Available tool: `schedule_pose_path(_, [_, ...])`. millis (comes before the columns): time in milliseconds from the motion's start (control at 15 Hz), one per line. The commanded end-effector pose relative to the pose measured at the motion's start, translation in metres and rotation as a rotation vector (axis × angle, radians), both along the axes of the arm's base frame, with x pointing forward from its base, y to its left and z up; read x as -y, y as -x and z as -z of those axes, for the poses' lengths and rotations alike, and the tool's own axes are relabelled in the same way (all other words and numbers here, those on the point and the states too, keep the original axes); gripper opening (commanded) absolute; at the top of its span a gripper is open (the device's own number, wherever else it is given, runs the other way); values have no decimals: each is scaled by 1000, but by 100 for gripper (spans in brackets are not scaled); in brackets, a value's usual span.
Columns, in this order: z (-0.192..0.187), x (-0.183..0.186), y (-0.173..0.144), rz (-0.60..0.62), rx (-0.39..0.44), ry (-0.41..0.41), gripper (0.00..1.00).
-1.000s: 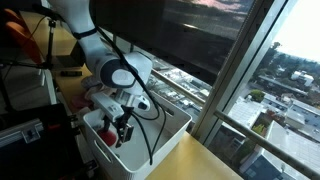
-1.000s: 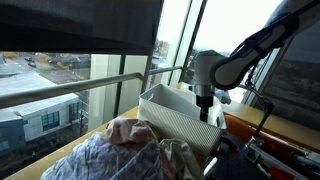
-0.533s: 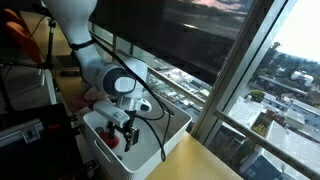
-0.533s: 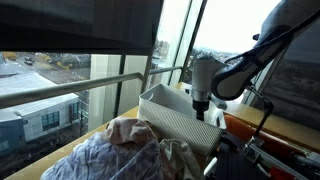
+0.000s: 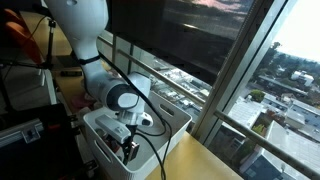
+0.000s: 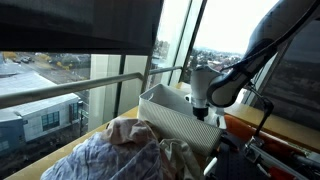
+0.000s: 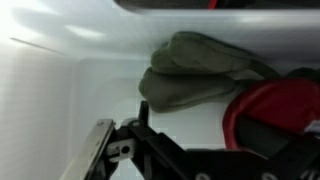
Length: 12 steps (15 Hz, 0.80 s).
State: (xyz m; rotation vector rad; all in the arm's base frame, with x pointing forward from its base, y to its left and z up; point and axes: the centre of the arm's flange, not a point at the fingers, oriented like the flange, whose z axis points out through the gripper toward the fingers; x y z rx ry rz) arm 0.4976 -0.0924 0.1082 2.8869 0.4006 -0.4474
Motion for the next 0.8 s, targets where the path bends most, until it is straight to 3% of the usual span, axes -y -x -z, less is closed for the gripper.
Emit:
schedule_pose_path(0, [13, 4, -6, 18, -9, 1, 50])
schedule_pose_path(467, [-16, -15, 5, 43, 4, 24, 1])
schedule_pose_path(733, [-39, -40, 13, 75, 7, 35, 0])
